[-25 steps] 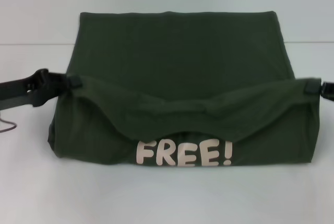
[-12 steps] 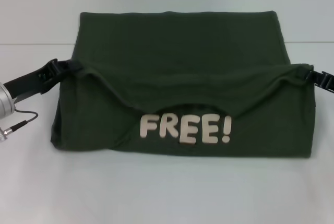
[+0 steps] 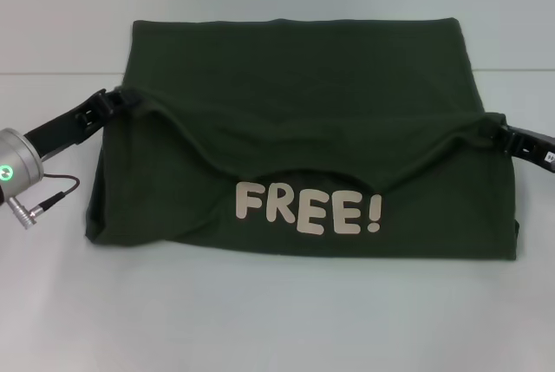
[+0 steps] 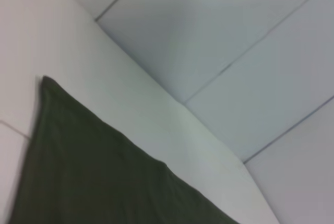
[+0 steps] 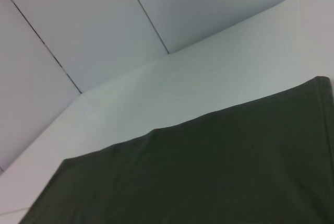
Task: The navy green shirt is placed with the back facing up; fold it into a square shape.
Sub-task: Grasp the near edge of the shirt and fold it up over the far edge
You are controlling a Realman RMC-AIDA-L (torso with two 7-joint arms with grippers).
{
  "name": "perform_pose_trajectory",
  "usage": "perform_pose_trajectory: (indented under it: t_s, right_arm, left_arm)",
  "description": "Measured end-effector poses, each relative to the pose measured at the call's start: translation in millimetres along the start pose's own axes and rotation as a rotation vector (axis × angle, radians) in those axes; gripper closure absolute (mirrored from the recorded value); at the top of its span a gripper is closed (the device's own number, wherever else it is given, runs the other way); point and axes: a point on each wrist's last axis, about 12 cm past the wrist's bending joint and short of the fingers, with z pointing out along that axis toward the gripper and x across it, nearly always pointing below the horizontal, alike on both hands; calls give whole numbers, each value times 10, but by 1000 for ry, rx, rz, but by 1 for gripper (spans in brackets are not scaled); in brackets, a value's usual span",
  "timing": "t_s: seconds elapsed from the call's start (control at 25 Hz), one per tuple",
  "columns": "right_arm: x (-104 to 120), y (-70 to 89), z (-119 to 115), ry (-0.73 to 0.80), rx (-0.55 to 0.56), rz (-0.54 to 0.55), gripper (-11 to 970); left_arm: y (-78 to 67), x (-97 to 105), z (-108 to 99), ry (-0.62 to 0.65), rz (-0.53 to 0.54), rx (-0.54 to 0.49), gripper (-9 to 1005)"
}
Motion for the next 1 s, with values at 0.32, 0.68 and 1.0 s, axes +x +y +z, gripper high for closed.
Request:
perform_pose_trajectory:
  t_s: [0.32,0.68,1.0]
  right_arm:
    - [16,2,53,7,26,-14,852]
    - [28,28,83,11,21,-36,838]
    - [50,-23,59,14,54,-64,826]
  left_arm:
    - [-20,-28,30,-27,34,1,969]
    - [-29,21,159,-32,81,-64,925]
    - [-39,118,222,-15,80,-90,881]
